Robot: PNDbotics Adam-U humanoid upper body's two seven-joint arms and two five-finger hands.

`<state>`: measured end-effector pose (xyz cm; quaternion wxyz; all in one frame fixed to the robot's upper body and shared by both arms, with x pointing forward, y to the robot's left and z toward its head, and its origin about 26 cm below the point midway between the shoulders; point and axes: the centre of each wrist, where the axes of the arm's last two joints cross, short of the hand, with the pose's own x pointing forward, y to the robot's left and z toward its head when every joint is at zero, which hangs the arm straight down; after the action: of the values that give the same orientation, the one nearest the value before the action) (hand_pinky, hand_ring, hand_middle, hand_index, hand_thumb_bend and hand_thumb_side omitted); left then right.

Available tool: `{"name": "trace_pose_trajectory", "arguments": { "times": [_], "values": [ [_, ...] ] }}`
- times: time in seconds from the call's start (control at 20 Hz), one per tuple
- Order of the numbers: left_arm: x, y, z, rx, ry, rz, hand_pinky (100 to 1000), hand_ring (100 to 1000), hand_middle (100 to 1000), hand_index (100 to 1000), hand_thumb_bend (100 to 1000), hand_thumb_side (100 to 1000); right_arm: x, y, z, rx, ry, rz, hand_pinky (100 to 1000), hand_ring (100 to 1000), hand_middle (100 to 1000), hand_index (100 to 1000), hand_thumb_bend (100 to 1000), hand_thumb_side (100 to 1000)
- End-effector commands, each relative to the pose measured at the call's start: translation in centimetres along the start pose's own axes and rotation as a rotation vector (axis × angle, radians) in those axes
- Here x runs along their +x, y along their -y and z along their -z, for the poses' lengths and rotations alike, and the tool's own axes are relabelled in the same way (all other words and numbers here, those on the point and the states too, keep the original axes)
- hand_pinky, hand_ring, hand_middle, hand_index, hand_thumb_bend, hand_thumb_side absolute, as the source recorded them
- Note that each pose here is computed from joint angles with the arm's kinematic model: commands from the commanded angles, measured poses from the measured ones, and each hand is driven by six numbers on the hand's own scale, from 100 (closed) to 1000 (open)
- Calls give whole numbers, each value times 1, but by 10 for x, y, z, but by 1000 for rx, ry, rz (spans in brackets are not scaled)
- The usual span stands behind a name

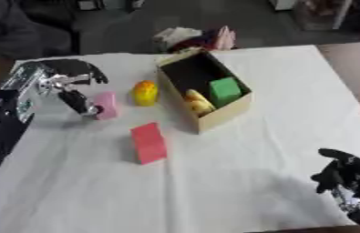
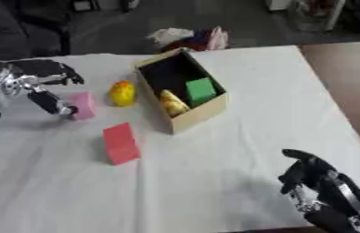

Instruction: Pick up objects on the table and place them in the box.

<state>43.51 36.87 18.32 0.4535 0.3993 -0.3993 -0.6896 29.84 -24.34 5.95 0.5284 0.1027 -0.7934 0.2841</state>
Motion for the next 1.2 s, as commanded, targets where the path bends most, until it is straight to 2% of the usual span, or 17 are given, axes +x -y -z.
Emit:
{"name": "trace_pose_trajectory", "arguments": {
  "times": [0.05,0.55,0.75,0.85,1.0,1.2],
  "values": [
    [-7,-11,-4,23,-35,13,781,741,775,903,402,453,5,5,2,0,12,-20,700,467,485,855,100,351],
    [-6,6,5,35,-70,-4,750,695,734,875,354,436,5,4,2,0,15,-18,700,467,485,855,100,350],
    [-5,14,9,20,-70,-9,728,656,694,854,361,443,5,4,2,1,14,-19,700,467,485,855,100,350],
    [-4,17,10,18,-68,-7,701,610,638,818,340,431,5,4,2,0,15,-20,700,467,485,855,100,349],
    [-5,11,6,71,-60,-7,639,514,521,728,254,380,5,5,2,-4,14,-20,700,467,485,855,100,345],
    [-4,-14,-5,200,-17,7,619,476,471,689,182,332,5,5,1,-1,11,-22,700,467,485,855,100,350]
  ]
}}
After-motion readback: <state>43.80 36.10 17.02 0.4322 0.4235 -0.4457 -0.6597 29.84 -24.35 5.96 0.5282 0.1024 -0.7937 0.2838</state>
